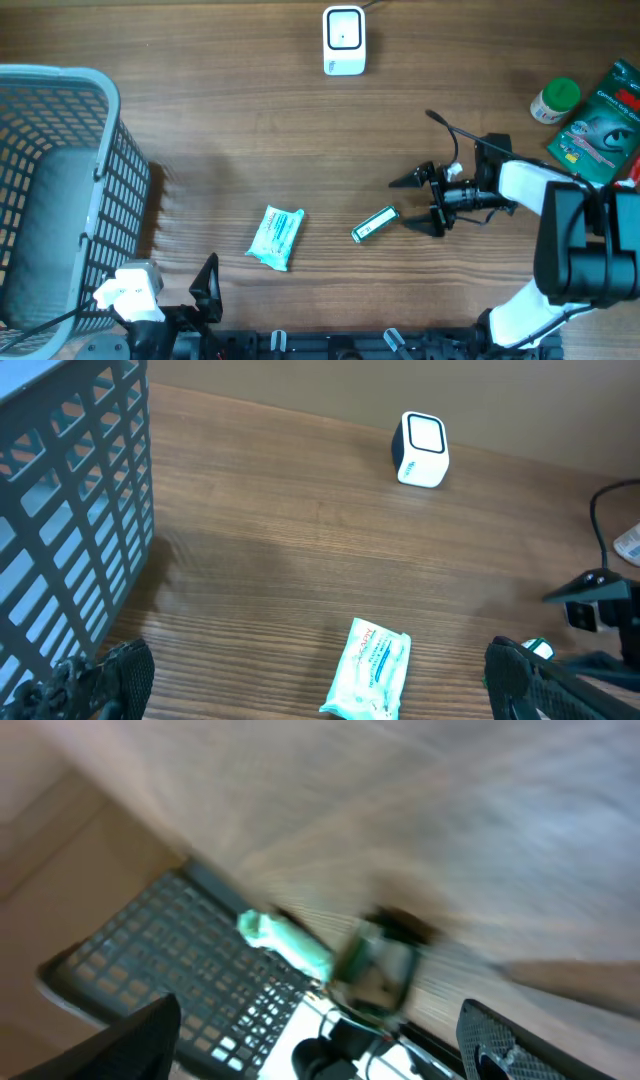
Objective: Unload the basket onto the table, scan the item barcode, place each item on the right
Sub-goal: 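Lower the right gripper and grasp the green battery pack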
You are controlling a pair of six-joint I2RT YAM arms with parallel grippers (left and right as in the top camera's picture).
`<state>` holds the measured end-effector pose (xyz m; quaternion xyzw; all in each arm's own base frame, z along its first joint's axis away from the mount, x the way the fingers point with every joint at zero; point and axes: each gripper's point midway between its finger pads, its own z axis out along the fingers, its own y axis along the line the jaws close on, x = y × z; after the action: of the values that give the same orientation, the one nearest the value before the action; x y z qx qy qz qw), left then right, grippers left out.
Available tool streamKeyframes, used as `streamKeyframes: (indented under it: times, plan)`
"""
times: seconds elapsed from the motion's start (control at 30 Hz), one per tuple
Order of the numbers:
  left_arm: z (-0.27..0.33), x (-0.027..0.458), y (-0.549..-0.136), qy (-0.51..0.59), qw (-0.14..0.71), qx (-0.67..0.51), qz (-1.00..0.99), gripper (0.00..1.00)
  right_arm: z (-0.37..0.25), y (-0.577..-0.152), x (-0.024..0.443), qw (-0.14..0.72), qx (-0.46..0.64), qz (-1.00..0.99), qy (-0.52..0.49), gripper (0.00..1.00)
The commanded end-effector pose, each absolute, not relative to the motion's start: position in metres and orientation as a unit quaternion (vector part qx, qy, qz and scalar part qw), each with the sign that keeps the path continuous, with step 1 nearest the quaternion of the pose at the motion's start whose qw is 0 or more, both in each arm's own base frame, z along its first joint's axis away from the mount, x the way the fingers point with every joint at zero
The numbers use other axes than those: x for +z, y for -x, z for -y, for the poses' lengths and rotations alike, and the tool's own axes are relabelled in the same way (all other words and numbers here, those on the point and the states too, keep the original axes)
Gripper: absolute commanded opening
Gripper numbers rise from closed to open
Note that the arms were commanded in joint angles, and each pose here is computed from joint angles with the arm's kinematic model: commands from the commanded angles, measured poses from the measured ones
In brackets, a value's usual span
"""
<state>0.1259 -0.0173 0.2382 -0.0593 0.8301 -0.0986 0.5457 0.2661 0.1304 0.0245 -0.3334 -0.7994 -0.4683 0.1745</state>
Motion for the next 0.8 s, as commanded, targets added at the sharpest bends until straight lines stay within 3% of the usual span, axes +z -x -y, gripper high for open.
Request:
streamKeyframes:
  times: [0.0, 0.17, 0.5, 0.77]
  plan:
    - [0.019, 0.239, -0.125, 0.059, 0.548, -0.105, -0.828, 1.0, -0.128, -0.245, -0.011, 0.237, -0.414, 0.782, 0.4, 0.85]
    - [0.019, 0.239, -0.125, 0.059, 0.548, -0.105, -0.828, 1.0, -0.132, -0.233, -0.017, 0.265, -0.374, 0.78, 0.426, 0.76]
    - [0.019, 0.239, -0.125, 0.059, 0.548, -0.105, -0.828, 1.0, -0.141, -0.212, -0.039, 0.266, -0.27, 0.825, 0.42, 0.81]
    - [0.019, 0.239, -0.125, 0.059, 0.548, -0.105, -0.828, 1.0, -0.146, -0.203, -0.041, 0.276, -0.263, 0.828, 0.411, 0.77]
